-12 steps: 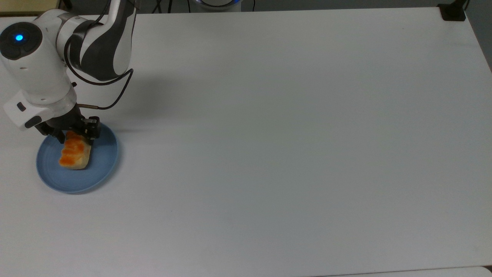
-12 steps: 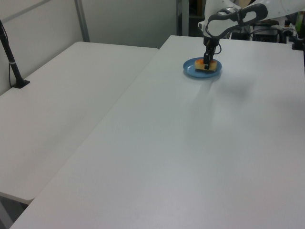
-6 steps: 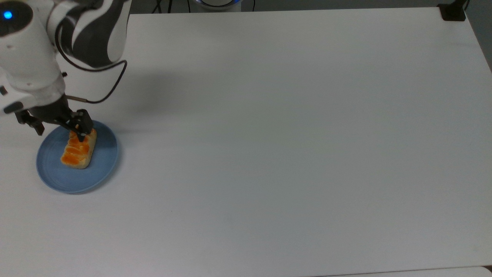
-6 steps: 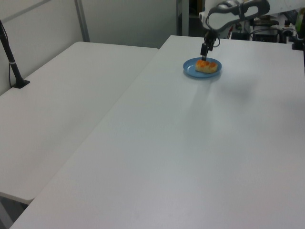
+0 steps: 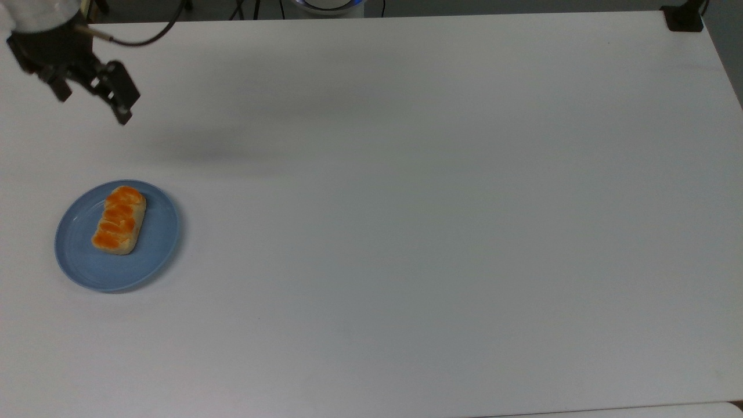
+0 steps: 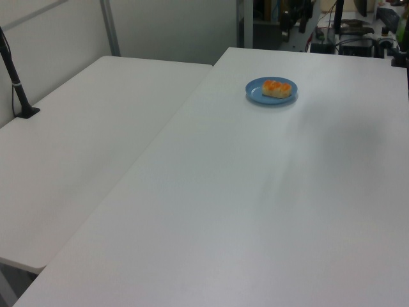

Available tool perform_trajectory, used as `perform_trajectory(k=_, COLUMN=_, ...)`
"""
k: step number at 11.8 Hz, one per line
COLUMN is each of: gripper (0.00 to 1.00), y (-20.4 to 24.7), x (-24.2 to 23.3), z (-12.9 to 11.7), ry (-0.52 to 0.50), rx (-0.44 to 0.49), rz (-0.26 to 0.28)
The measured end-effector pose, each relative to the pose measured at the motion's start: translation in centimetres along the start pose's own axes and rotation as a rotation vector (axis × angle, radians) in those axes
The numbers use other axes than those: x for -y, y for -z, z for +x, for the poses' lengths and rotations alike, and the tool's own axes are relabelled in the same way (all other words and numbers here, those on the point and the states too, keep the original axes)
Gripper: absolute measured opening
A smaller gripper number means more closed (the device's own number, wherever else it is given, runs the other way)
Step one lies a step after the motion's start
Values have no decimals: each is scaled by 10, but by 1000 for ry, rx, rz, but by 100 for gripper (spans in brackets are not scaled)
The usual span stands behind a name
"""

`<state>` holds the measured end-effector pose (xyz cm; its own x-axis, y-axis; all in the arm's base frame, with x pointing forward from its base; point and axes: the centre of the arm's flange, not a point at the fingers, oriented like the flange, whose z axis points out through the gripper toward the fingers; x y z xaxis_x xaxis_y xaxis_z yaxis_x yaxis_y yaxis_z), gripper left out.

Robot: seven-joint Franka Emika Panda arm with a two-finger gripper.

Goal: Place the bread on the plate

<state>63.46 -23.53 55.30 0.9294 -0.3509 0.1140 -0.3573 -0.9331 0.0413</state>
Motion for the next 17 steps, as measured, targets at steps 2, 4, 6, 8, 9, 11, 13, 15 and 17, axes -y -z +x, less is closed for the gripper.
perform_trajectory(k=2, gripper=100, y=45, x=24, z=-25, ry=-82, rx=31, rz=43)
perform_trajectory(k=4, gripper=100, y=82, x=49, z=-50, ry=-100, rx=41, rz=60)
perform_trajectory(k=6, gripper=100, y=99, x=98, z=-84, ry=-41, rx=55, rz=65)
perform_trajectory(k=8, gripper=100, y=105, x=139, z=-111, ry=39, rx=65, rz=66)
perform_trajectory(k=9, gripper=100, y=109, x=146, z=-119, ry=90, rx=60, rz=69)
perform_trajectory(k=11, gripper=100, y=111, x=153, z=-125, ry=187, rx=57, rz=65)
perform_trajectory(k=13, gripper=100, y=101, x=166, z=-130, ry=329, rx=67, rz=7)
perform_trajectory(k=15, gripper=100, y=87, x=169, z=-132, ry=383, rx=90, rz=-20)
perform_trajectory(k=17, gripper=100, y=85, x=166, z=-132, ry=391, rx=95, rz=-21)
